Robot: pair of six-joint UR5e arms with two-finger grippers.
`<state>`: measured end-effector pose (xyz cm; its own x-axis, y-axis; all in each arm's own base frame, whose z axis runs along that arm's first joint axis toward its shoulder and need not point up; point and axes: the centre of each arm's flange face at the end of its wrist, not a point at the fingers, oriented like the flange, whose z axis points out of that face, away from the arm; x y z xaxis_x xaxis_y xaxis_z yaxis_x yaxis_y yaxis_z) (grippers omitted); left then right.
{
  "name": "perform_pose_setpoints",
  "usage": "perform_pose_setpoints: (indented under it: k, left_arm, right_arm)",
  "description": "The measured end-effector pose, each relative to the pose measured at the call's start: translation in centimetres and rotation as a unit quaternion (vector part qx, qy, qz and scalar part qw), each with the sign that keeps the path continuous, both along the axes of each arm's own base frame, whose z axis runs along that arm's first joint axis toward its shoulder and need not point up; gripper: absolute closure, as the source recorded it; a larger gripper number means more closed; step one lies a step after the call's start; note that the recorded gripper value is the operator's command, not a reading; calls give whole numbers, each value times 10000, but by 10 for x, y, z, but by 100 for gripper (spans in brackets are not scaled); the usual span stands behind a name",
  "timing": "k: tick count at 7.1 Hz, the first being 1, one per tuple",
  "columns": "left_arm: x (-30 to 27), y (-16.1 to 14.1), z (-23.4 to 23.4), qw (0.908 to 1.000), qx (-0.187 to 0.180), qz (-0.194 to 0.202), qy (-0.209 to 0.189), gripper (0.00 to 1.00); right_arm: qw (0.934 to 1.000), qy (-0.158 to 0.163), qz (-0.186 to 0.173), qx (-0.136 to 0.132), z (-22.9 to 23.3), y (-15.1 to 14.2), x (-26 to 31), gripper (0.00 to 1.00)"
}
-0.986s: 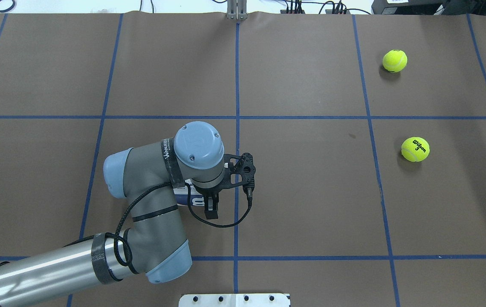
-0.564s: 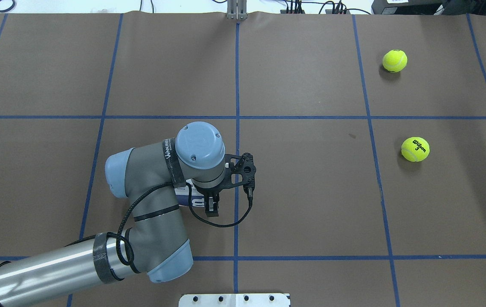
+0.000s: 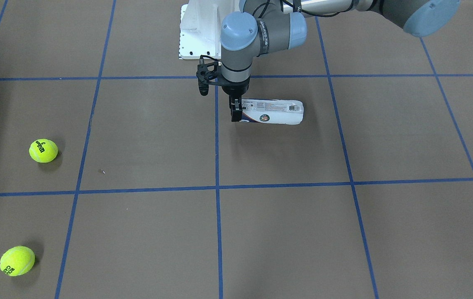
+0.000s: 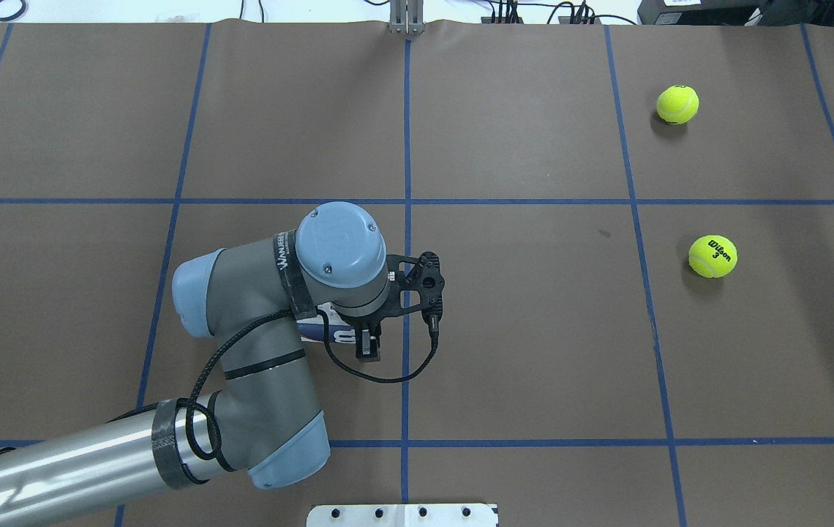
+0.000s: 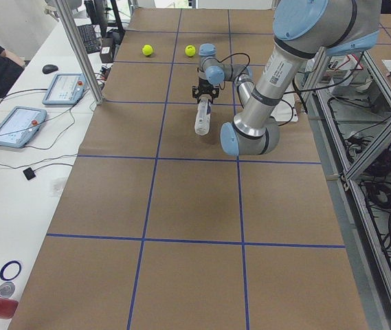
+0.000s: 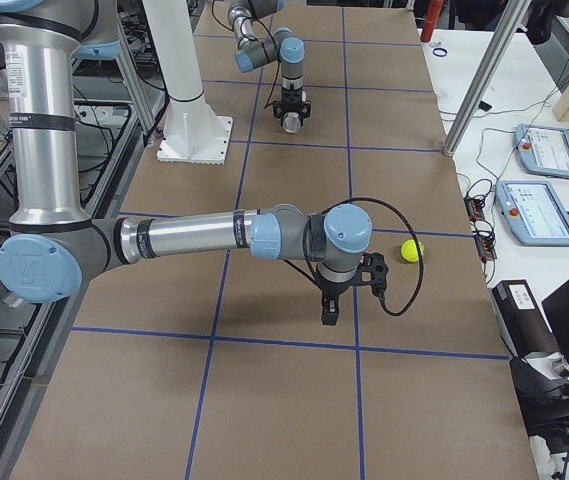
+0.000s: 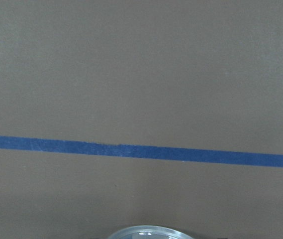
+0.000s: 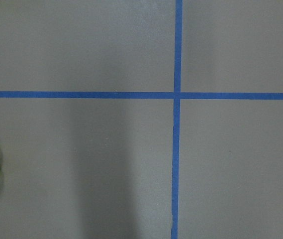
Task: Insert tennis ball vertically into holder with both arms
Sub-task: 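Close the left gripper on the tube's open end, then lift the tube with the left gripper and tilt it upright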
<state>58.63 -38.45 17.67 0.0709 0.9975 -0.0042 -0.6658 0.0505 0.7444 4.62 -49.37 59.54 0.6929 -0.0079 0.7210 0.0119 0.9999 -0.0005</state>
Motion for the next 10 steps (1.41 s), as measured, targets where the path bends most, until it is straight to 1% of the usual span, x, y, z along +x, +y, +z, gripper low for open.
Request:
perform_pose_setpoints:
  k: [1,2,3,4,5,6,7,8,9,10]
  left_arm:
    - [-12,-1,-16,9995,-3,-239,198,87]
    - [-21,-2,-32,9961,-72,-656,594,87]
    - [-29,-6,-52,9850,-74,-1142,1288,87]
    - [-39,-9,-70,9645,-115,-1615,2086,87]
    - [-51,-12,-86,9376,-163,-2022,2826,87]
    - [-63,-15,-98,9067,-223,-2394,3465,86]
    - [-76,-17,-106,8744,-323,-2749,3984,86]
    - [-88,-21,-107,8394,-452,-3134,4418,86]
    - [-98,-24,-101,8074,-555,-3478,4734,85]
    - [-105,-28,-88,7829,-598,-3741,4935,83]
  right_arm:
    - [10000,-3,1,27,-3,0,0,1]
    - [10000,-7,2,66,-7,-1,0,1]
    - [9999,-10,4,104,-11,-1,0,1]
    - [9999,-12,5,136,-14,-2,0,1]
    - [9999,-13,6,161,-17,-3,0,1]
    - [9998,-13,6,182,-19,-4,0,1]
    - [9998,-16,6,200,-20,-5,0,1]
    - [9998,-25,6,217,-22,-6,0,1]
    - [9997,-39,5,232,-24,-7,-1,1]
    - [9997,-49,4,255,-26,-7,-1,1]
